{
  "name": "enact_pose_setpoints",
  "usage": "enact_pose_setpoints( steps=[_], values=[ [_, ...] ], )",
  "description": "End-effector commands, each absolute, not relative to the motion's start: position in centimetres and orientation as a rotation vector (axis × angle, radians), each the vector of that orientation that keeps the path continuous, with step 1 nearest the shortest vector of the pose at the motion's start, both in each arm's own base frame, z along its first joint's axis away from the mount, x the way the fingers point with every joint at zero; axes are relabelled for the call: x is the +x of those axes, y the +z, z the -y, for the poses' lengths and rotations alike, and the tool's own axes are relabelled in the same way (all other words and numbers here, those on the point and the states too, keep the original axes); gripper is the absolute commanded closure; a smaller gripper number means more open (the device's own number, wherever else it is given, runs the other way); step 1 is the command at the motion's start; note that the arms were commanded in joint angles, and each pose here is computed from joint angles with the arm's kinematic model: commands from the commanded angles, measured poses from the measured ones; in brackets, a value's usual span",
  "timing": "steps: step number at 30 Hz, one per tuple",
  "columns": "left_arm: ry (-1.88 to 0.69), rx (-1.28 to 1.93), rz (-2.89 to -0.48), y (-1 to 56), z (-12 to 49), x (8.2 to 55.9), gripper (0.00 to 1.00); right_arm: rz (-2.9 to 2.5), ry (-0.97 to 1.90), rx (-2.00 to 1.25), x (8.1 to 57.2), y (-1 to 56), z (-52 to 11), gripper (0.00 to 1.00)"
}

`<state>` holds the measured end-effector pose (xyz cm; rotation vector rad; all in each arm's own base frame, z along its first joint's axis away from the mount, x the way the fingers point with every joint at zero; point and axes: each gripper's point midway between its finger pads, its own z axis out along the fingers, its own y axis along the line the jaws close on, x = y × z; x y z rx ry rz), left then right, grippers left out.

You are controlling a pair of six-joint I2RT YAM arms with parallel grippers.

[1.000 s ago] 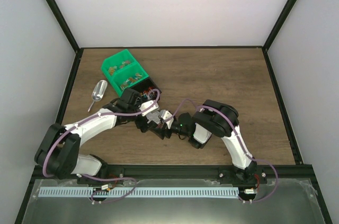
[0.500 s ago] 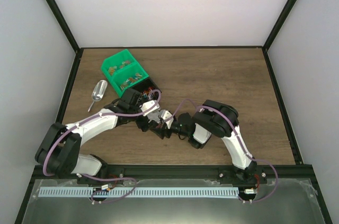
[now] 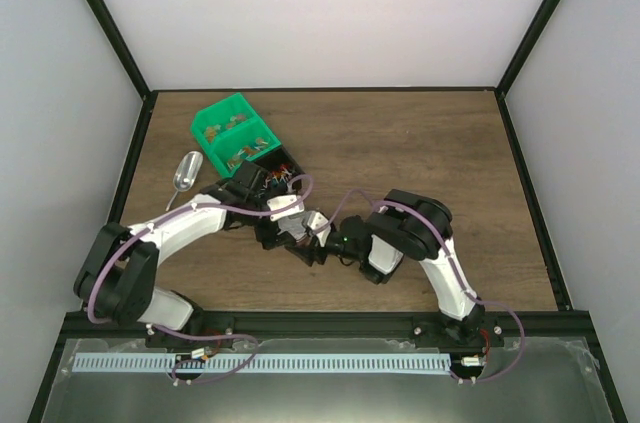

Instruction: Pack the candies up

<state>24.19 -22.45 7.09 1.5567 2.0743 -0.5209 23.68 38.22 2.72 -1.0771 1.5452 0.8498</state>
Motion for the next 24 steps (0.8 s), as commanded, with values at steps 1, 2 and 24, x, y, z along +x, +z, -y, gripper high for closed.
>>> enact_pose_setpoints(
  steps=[1,2,24],
  values=[
    [-0.639,2.005,-1.842,5.3,21.7,19.2,0.33,-1.616,1.031,-1.293,18.0,-0.8,-37.6,0.25],
    [-0.64,2.034,-1.818,5.2,21.6,18.9,0.33,-1.617,1.038,-1.298,17.8,-0.8,-37.5,0.25],
    [-0.506,1.466,-1.873,13.6,19.7,27.1,0.0,-1.899,0.712,-0.864,27.2,-3.1,-32.6,0.16]
  ],
)
